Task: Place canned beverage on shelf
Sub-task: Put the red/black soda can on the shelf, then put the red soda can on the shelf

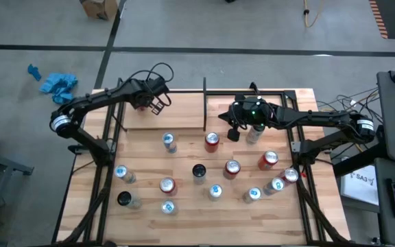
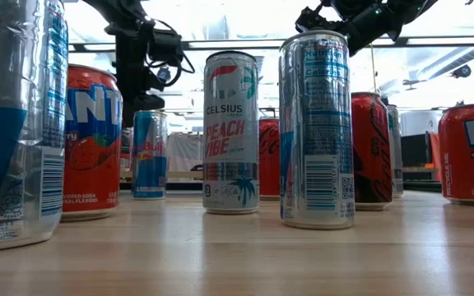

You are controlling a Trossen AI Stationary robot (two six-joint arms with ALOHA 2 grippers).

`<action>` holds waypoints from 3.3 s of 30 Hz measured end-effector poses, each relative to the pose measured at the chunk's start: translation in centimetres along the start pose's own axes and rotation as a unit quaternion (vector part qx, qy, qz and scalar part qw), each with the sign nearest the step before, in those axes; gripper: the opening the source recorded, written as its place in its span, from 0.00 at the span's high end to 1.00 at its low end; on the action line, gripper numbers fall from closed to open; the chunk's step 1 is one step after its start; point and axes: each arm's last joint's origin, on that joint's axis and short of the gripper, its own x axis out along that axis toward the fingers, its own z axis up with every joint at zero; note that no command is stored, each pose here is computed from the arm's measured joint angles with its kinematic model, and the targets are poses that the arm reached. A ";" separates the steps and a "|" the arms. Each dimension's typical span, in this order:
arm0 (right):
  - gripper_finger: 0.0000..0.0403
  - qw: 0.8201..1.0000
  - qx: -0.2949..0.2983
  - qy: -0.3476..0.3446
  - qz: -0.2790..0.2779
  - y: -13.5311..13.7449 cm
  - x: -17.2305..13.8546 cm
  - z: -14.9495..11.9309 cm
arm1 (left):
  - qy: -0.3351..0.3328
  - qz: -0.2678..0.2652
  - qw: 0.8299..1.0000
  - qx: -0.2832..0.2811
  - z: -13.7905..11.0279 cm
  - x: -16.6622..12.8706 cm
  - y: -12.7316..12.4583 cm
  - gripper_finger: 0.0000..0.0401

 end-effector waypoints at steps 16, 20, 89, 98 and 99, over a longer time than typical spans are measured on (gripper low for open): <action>0.98 1.000 -0.001 0.000 0.000 0.0 0.0 0.0 | 0.000 -0.025 1.000 0.018 -0.2 -0.6 0.3 1.00; 0.98 1.000 -0.002 0.000 0.000 0.0 0.0 0.0 | 0.042 -0.053 0.991 0.111 -1.3 -1.0 0.2 1.00; 0.98 1.000 0.011 -0.003 -0.005 0.0 0.0 0.1 | 0.002 0.001 1.000 0.005 -0.4 -0.7 2.6 1.00; 0.98 0.995 0.086 -0.040 -0.009 -0.3 -0.2 1.2 | -0.171 -0.084 0.981 0.043 -3.5 -9.3 1.7 1.00; 0.98 0.994 0.096 -0.041 -0.009 -0.3 -0.2 1.3 | -0.197 -0.099 0.974 0.051 -3.9 -10.2 1.6 1.00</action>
